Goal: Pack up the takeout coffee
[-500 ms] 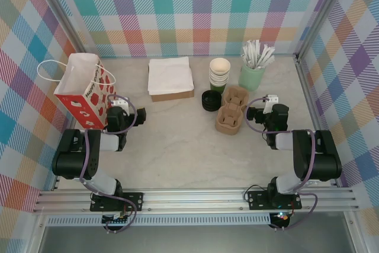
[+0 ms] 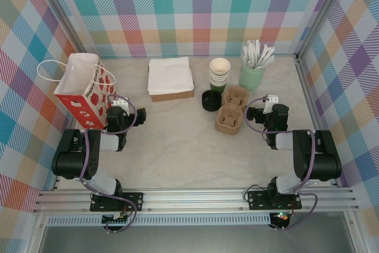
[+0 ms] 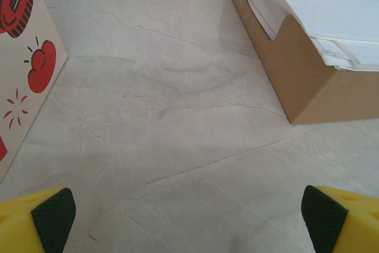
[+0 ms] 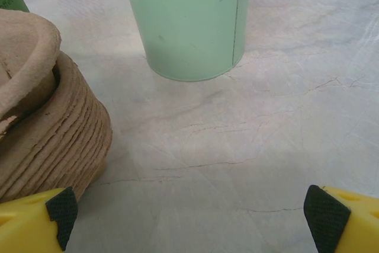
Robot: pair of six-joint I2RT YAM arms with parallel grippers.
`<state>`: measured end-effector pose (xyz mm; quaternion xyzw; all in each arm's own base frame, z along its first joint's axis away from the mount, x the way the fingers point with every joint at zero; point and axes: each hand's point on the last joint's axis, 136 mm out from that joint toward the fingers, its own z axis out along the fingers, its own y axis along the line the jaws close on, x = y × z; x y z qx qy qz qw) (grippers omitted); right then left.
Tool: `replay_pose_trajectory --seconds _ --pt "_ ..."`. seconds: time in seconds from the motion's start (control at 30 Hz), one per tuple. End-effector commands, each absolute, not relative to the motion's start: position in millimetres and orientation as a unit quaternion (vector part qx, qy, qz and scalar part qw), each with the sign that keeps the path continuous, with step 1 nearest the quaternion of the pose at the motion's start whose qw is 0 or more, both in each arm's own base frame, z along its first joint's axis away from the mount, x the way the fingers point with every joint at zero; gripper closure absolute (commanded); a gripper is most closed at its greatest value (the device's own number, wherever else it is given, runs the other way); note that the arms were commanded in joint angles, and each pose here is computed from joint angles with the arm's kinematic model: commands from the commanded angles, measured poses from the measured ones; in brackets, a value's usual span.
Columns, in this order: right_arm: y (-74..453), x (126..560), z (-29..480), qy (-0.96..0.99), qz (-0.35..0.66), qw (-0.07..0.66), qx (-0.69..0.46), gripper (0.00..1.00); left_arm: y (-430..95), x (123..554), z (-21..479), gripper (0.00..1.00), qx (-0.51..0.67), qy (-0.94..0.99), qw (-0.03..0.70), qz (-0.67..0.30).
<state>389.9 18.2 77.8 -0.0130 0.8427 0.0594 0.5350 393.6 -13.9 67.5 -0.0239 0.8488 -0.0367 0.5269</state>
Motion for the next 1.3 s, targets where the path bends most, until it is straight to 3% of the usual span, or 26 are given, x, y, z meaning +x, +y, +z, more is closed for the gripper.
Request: replay_pose_trajectory --seconds 0.0,0.2,0.4,0.6,0.97,1.13,1.27 --pt "21 397 90 0.831 0.064 0.552 -0.015 0.00 -18 399 78 0.00 -0.019 0.840 0.541 -0.038" --pt "19 397 92 0.831 0.060 0.554 -0.008 0.00 -16 398 82 0.00 -0.023 0.837 0.545 -0.035" --pt "-12 389 110 0.837 0.006 0.542 0.072 0.00 -18 383 128 0.00 -0.031 0.835 0.548 -0.041" --pt "-12 363 133 0.854 0.020 0.511 0.102 0.00 -38 352 162 0.00 -0.041 0.843 0.529 -0.085" --pt "33 291 204 0.889 0.197 0.343 0.230 0.00 -88 307 172 0.00 -0.177 0.871 0.366 -0.275" --pt "69 288 249 0.874 0.303 0.285 0.252 0.00 -133 297 163 0.00 -0.168 0.878 0.295 -0.337" --pt "89 300 279 0.878 0.310 0.280 0.234 0.01 -165 294 153 0.03 -0.163 0.881 0.250 -0.367"
